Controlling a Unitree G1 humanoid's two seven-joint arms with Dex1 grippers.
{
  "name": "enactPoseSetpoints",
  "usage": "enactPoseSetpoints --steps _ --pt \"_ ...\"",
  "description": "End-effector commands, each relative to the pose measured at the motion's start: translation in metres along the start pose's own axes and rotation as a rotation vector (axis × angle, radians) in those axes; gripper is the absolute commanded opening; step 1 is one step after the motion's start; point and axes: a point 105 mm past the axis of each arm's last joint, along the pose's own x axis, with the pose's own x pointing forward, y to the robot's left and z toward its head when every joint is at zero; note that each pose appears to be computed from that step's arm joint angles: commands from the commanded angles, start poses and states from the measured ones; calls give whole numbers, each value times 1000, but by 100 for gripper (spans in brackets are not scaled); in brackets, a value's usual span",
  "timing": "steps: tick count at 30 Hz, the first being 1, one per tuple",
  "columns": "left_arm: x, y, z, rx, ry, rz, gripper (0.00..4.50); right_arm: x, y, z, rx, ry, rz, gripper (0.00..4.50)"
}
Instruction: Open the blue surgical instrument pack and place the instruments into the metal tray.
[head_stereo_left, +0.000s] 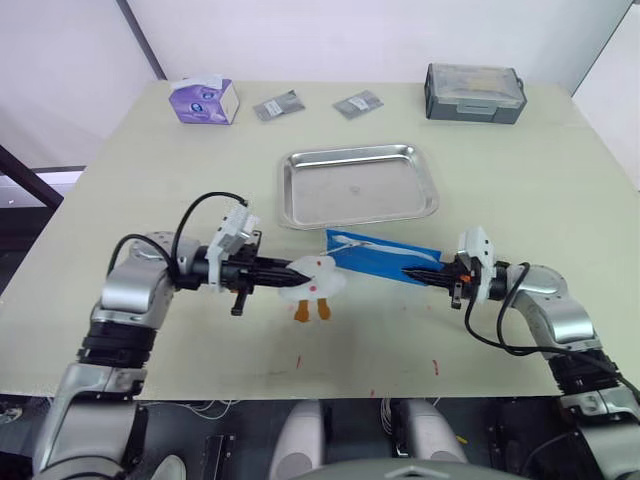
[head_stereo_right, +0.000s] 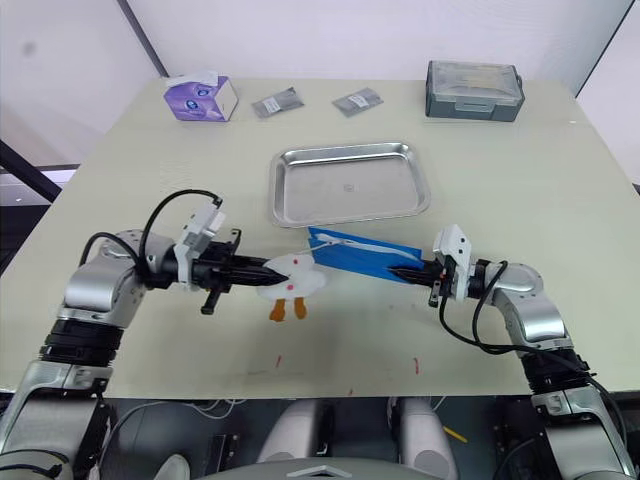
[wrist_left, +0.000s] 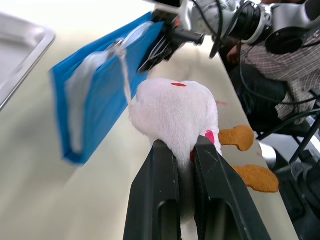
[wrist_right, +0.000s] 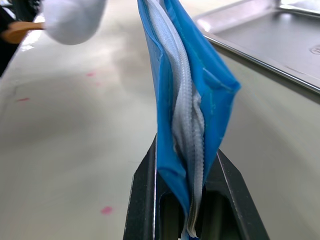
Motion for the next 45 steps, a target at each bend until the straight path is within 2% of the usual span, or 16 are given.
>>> enactPoseSetpoints --steps 1,7,10,15,26,29,33,36,40,45 --pt "-18 -4 4 16 5 0 2 -8 0 17 -41 -59 -4 0" --pt "-41 3 3 -13 27 82 2 -12 4 19 -11 -69 20 0" --pt "-49 3 1 -24 37 102 2 -13 4 29 24 -121 30 0" --pt "-48 -2 -2 -41 38 95 2 -13 1 60 124 -300 22 0" --pt "-37 -13 -6 -70 33 62 2 -3 13 89 245 -462 88 0" --pt "-40 -14 -8 -74 49 70 2 0 15 87 207 -415 92 0" --pt "-55 -7 -13 -59 98 121 2 8 16 71 68 -258 88 0" --pt "-66 0 -17 -16 189 165 2 15 13 66 -32 -184 84 0" --pt "-72 1 -28 20 356 141 2 25 16 54 -137 -112 92 0" --pt "-69 5 -36 15 422 112 2 35 18 51 -202 -102 92 0"
